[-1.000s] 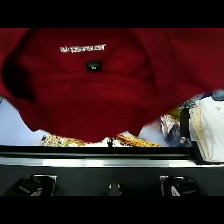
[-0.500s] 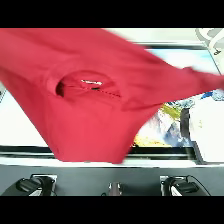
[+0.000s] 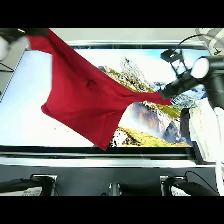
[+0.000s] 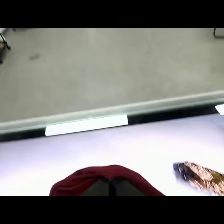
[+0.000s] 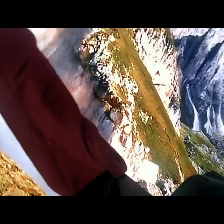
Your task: Fold the shirts.
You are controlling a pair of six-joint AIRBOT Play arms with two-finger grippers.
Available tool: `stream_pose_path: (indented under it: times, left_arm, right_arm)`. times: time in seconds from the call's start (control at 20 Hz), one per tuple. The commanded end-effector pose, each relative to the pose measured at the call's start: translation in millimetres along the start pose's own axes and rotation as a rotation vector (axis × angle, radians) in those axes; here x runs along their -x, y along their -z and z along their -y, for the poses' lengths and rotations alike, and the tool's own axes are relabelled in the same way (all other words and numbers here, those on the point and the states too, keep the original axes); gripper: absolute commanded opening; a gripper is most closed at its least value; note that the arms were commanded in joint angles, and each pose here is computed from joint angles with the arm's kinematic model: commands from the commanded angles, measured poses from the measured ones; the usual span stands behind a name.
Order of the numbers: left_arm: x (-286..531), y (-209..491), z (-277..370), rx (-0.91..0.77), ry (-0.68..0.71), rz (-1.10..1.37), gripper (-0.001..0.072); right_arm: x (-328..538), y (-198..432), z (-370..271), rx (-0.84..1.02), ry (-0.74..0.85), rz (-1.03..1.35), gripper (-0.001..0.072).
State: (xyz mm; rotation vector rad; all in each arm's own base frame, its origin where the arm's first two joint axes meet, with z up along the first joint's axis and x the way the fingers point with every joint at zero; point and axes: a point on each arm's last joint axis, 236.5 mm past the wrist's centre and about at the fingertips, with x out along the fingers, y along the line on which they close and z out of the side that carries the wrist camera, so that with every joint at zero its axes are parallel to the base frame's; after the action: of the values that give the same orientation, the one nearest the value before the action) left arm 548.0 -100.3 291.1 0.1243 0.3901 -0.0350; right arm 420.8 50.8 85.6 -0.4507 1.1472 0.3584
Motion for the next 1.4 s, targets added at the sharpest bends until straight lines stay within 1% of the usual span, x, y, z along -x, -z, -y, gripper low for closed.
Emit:
stream_pose_path:
  times: [0.0,0.1,0.15,0.2,0.25,0.3,0.4,0.45,0.5,0.55,0.6,0.65,0.7,0.8,0.85,0.95,1.05,1.15,1.35]
  left_arm:
    - [-82.7,135.8,57.7,0.141,0.117,-0.389,0.0027]
    - [-94.0,210.6,95.3,0.214,0.201,-0.63,0.0031]
    - [-94.5,239.1,104.7,0.227,0.217,-0.724,0.0067]
    - [-89.3,267.2,104.6,0.21,0.206,-0.828,0.0219]
    - [-81.8,287.4,100.1,0.17,0.204,-0.911,0.0488]
    - [-70.3,302.0,93.5,0.116,0.219,-0.988,0.072]
    - [-26.2,331.5,70.2,-0.068,0.298,-1.2,0.072]
    - [-3.5,341.9,57.6,-0.064,0.306,-1.309,0.072]
    - [17.1,345.2,57.0,0.004,0.354,-1.376,0.072]
    - [31.8,340.6,69.3,0.111,0.437,-1.376,0.072]
    - [41.6,333.5,83.3,0.215,0.5,-1.335,0.072]
    - [52.3,332.6,94.1,0.286,0.534,-1.292,0.072]
    - [67.8,343.1,99.6,0.327,0.528,-1.272,0.072]
    - [107.5,383.3,106.7,0.404,0.473,-1.3,0.072]
    - [131.9,402.5,114.1,0.452,0.475,-1.327,0.072]
    - [159.4,424.8,128.1,0.567,0.489,-1.308,0.072]
    - [157.6,440.1,135.9,0.729,0.424,-1.249,0.072]
    - [149.6,451.3,149.5,0.837,0.394,-1.218,0.072]
    - [133.5,450.6,196.2,0.933,0.416,-1.148,0.072]
  right_arm:
    - [-63.5,-3.9,-5.2,-0.036,-0.05,-0.048,0.0016]
    - [-81.5,5.2,-9.3,-0.035,-0.073,-0.101,0.0017]
    - [-85.7,11.7,-12.0,-0.032,-0.086,-0.132,0.0017]
    - [-87.8,18.0,-12.9,-0.011,-0.091,-0.16,0.0017]
    - [-88.2,21.0,-13.2,0.014,-0.096,-0.173,0.0017]
    - [-87.9,23.2,-13.0,0.039,-0.097,-0.181,0.0017]
    - [-87.6,26.1,-10.5,0.052,-0.088,-0.193,0.0017]
    - [-87.6,25.7,-10.3,0.052,-0.087,-0.191,0.0017]
    - [-87.8,25.0,-10.0,0.052,-0.085,-0.188,0.0017]
    - [-87.9,24.4,-9.8,0.052,-0.084,-0.185,0.0017]
    - [-88.0,24.1,-9.8,0.052,-0.084,-0.184,0.0017]
    - [-88.0,23.9,-9.7,0.052,-0.084,-0.184,0.0017]
    - [-88.1,23.5,-9.7,0.051,-0.084,-0.182,0.0017]
    - [-88.4,21.8,-10.3,0.047,-0.086,-0.175,0.0017]
    - [-88.6,20.4,-11.1,0.044,-0.089,-0.168,0.0017]
    - [-89.5,14.7,-14.0,0.036,-0.1,-0.144,0.0017]
    - [-90.5,10.9,-17.9,0.028,-0.116,-0.129,0.0017]
    - [-90.3,10.2,-20.4,0.024,-0.126,-0.126,0.0017]
    - [-89.8,12.4,-21.4,0.024,-0.131,-0.136,0.0017]
